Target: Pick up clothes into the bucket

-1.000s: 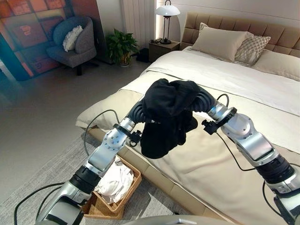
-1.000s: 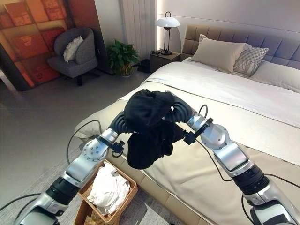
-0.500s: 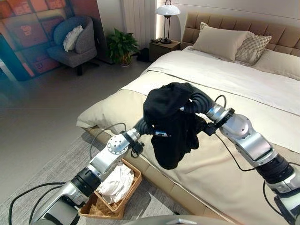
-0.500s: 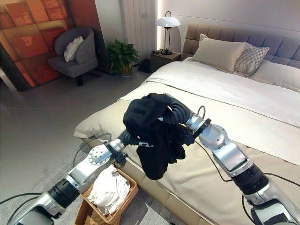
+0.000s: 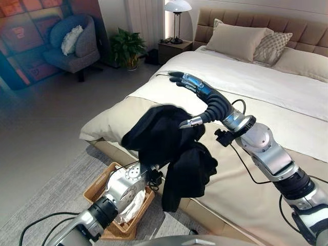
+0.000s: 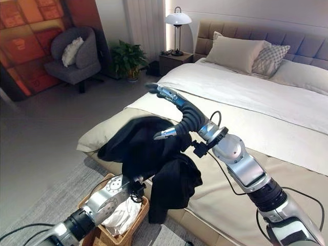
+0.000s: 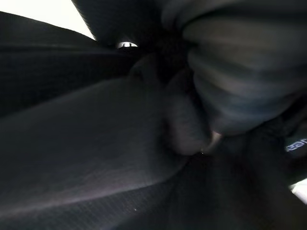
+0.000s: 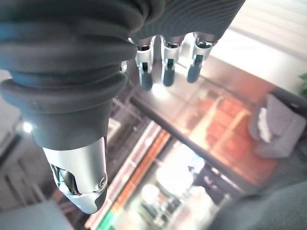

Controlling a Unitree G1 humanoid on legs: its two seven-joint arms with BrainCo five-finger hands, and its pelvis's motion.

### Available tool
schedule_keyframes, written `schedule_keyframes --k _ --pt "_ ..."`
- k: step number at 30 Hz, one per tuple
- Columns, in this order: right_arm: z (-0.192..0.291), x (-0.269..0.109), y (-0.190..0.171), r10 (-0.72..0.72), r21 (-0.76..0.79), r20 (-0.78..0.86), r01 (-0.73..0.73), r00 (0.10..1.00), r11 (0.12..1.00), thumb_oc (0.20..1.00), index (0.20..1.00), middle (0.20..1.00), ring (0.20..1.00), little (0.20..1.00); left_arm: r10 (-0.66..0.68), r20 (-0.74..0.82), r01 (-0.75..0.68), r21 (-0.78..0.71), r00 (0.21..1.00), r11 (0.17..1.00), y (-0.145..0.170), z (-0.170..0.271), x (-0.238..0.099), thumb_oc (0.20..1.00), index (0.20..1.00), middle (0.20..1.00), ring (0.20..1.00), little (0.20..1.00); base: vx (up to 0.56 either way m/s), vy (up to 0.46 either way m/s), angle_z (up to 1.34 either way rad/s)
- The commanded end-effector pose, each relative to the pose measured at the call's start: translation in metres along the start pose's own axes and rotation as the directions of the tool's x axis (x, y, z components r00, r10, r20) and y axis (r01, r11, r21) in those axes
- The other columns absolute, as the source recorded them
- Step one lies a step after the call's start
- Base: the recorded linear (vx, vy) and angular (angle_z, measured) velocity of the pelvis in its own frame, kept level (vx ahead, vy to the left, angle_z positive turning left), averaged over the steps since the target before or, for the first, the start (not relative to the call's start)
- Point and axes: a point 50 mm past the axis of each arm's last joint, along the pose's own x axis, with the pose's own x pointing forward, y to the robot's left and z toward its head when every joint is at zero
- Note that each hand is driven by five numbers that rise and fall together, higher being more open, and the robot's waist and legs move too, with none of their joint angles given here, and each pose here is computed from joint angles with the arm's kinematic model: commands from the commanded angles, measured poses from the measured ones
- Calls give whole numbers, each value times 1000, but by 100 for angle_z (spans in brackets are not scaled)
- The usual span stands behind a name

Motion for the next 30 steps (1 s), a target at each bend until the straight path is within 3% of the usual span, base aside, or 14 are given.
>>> schedule_keyframes --k 1,8,20,23,30 --pt "14 3 -19 -102 -64 92 108 991 992 1000 1000 1000 1000 1000 20 211 -25 19 977 1000 4 41 11 200 200 200 200 200 0 0 0" --pt "6 -4 -24 -157 -66 64 161 986 985 1000 1000 1000 1000 1000 152 173 -153 -10 973 988 21 20 4 200 200 200 200 200 2 -2 1" --pt "1 -9 -23 -202 -67 51 205 978 976 1000 1000 1000 1000 1000 168 147 -171 12 975 985 16 7 6 200 200 200 200 200 1 0 1" --pt "0 -9 -22 -203 -66 52 206 978 976 1000 1000 1000 1000 1000 155 143 -161 28 977 987 13 6 8 200 200 200 200 200 0 0 0" --pt "5 -6 -23 -201 -66 83 207 976 976 1000 1000 1000 1000 1000 8 180 -52 238 984 970 -4 28 22 200 200 200 200 200 0 0 0"
